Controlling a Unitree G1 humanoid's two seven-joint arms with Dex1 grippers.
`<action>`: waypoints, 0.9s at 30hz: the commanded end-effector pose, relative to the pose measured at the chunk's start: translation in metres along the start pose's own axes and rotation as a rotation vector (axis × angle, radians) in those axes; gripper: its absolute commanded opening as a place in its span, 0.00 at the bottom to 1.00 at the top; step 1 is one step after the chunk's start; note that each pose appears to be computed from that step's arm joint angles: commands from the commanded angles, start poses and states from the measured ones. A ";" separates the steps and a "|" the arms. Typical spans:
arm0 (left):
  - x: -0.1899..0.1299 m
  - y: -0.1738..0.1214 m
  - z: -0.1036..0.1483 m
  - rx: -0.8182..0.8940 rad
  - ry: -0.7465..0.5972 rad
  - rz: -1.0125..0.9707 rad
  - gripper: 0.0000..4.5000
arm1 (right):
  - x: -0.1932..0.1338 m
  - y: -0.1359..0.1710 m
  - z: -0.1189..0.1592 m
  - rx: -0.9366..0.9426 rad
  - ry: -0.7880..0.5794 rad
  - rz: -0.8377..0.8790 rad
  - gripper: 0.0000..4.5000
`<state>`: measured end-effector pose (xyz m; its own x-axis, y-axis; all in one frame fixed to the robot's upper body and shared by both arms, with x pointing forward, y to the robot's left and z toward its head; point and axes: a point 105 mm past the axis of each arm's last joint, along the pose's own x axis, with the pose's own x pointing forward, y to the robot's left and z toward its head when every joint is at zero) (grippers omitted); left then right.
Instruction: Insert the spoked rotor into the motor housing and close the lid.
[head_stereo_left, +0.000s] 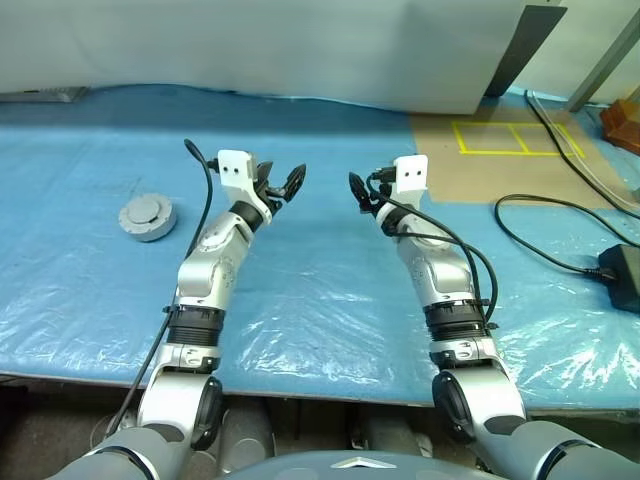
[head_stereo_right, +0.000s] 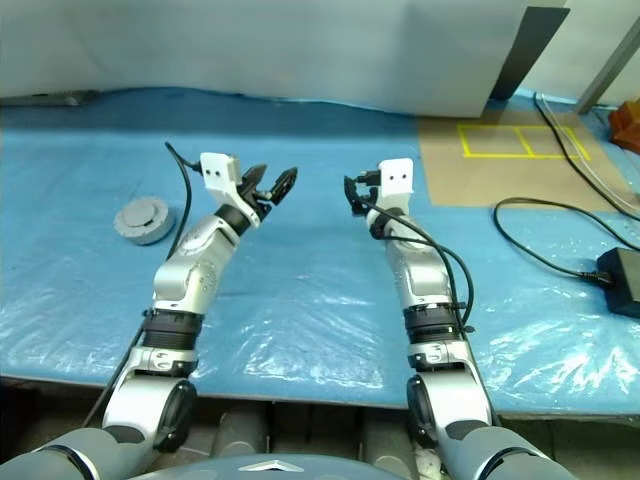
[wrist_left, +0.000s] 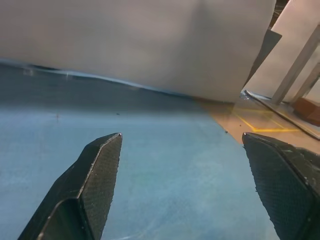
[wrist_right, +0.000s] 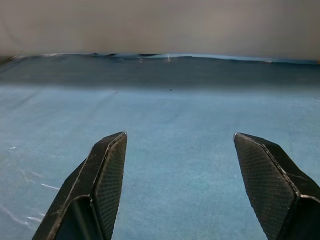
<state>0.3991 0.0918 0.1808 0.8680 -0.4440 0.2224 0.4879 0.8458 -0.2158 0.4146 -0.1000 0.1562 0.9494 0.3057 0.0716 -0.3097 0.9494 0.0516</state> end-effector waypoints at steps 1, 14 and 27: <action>0.002 0.003 0.014 0.051 -0.066 0.026 0.90 | 0.003 0.006 0.022 -0.052 -0.085 0.000 0.79; -0.013 0.028 0.018 0.061 -0.098 0.203 0.90 | 0.009 0.010 0.017 -0.034 -0.069 -0.057 0.79; -0.025 0.028 0.023 0.111 -0.072 0.241 0.90 | 0.024 0.033 0.023 0.002 -0.109 -0.019 0.79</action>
<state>0.3941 0.1311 0.1776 0.9573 -0.2081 0.2008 0.2473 0.9490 -0.1955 0.4246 -0.0645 0.1618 0.9526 0.2859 0.1040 -0.2938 0.9532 0.0712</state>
